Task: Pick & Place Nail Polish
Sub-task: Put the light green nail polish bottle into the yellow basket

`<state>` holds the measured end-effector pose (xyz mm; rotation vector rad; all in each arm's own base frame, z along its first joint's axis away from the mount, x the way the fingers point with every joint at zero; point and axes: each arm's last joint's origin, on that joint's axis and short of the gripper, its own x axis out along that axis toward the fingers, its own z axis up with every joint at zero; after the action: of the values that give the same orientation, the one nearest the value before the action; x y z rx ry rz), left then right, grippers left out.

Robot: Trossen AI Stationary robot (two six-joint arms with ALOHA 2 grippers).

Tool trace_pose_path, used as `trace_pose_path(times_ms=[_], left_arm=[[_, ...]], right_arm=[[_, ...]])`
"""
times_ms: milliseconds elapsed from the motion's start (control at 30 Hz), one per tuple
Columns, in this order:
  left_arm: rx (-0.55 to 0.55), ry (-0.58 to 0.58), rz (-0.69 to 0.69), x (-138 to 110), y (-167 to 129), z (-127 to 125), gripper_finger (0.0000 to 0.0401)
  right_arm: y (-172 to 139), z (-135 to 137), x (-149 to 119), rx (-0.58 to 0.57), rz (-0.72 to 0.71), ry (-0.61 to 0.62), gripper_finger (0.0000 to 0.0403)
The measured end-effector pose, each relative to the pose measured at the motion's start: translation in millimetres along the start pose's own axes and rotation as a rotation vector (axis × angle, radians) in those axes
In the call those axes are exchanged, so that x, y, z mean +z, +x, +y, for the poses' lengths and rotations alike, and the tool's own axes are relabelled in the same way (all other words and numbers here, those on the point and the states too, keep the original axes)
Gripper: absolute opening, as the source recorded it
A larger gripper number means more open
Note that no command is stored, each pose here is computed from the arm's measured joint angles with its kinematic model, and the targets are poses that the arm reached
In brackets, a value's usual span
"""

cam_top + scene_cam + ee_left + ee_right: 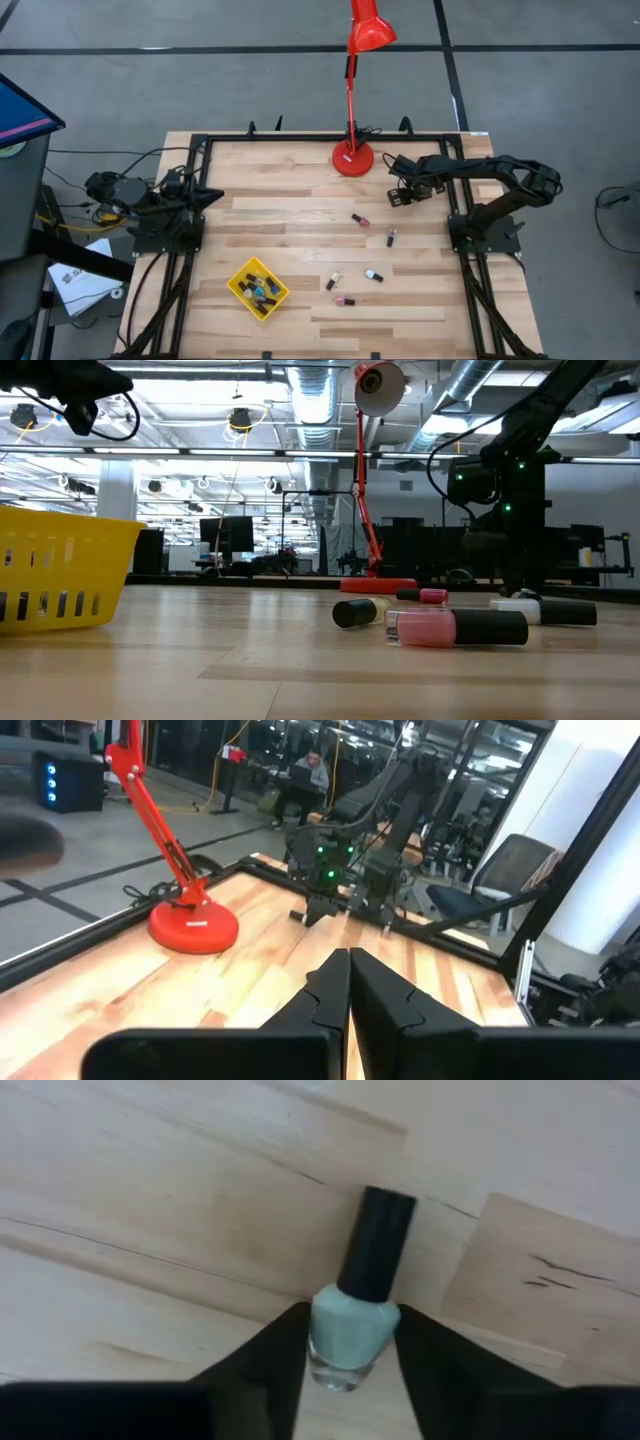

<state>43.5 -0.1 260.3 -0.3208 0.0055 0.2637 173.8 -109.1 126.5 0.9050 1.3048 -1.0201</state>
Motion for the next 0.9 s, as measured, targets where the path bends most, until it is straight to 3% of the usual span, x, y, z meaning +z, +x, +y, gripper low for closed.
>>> trace_pose_path(times_ms=[100, 333, 500, 667, 900], left_arm=[[0.001, -0.001, -0.002, 0.2, 0.0, 0.0, 0.0003], [0.001, 0.006, -0.002, 0.1, 0.0, 0.0, 0.0004], [0.002, 0.008, -0.002, 0.1, 0.0, 0.0, 0.0004], [0.002, 0.007, -0.002, 0.2, 0.0, 0.0, 0.0003], [0.002, 0.008, -0.002, 0.1, 0.0, 0.0, 0.0004]], right_arm=[[-0.8, -0.2, -0.2, 0.003, -0.002, 0.0, 0.0093], [-15.3, -0.4, -0.2, 0.051, -0.045, 0.005, 0.009], [-47.8, 22.3, 9.6, 0.185, -0.129, -0.036, 0.009], [-84.9, 69.3, 15.6, 0.322, -0.238, -0.139, 0.009], [-113.7, 165.3, 9.5, 0.456, -0.292, -0.323, 0.009]])
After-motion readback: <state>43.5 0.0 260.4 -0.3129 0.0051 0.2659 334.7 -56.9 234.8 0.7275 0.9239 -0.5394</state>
